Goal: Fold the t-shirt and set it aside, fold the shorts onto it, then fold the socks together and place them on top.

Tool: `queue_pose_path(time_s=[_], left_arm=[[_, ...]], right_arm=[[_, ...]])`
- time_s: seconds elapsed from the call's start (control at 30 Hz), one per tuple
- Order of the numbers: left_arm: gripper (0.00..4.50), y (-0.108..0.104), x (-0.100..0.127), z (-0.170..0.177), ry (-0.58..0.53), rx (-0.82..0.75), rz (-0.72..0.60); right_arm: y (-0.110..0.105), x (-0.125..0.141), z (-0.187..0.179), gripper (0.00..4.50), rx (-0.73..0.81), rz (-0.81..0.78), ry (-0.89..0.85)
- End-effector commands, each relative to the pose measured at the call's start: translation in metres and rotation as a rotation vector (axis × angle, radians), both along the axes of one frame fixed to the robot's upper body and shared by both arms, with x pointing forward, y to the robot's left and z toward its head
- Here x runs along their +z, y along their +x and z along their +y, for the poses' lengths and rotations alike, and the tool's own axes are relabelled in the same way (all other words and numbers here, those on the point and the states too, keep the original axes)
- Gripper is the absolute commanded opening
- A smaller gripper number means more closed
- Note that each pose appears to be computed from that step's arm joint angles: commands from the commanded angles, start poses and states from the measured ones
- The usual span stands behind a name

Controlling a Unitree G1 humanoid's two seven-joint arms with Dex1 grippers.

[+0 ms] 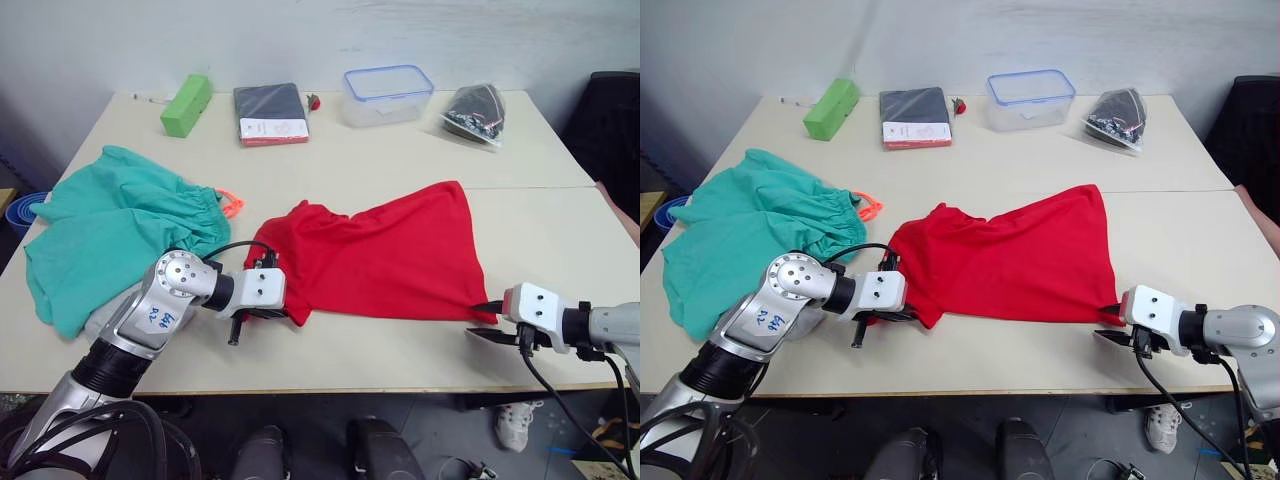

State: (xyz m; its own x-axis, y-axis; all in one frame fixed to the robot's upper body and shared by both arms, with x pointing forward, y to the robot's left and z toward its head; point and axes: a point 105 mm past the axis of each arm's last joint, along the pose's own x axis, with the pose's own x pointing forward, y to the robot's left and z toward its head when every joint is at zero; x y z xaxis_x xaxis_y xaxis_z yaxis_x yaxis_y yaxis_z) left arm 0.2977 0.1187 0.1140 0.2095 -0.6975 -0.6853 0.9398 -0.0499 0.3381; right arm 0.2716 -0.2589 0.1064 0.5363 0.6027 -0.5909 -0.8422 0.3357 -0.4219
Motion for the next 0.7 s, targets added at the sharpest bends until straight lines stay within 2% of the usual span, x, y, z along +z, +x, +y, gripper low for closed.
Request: queue_pose_path(time_s=[0.03, 0.23, 0.37, 0.47, 0.7], left_arm=[[0.0, 0.004, 0.014, -0.002, -0.017, -0.01, -0.048], [0.0, 0.005, 0.016, -0.001, -0.016, -0.011, -0.056], [0.0, 0.006, 0.018, 0.0, -0.015, -0.008, -0.063], [0.0, 0.007, 0.019, 0.002, -0.013, -0.001, -0.07], [0.0, 0.005, 0.017, 0.002, -0.013, -0.001, -0.067]], right_arm=[[0.002, 0.011, -0.004, 1.92, -0.009, -0.055, -0.022], [0.012, -0.001, -0.02, 1.92, -0.112, -0.03, -0.05], [0.008, -0.009, -0.021, 1.03, -0.091, 0.007, -0.063], [0.007, -0.01, -0.021, 0.02, -0.088, -0.001, -0.064], [0.015, -0.005, -0.023, 0.02, -0.122, -0.058, -0.064]])
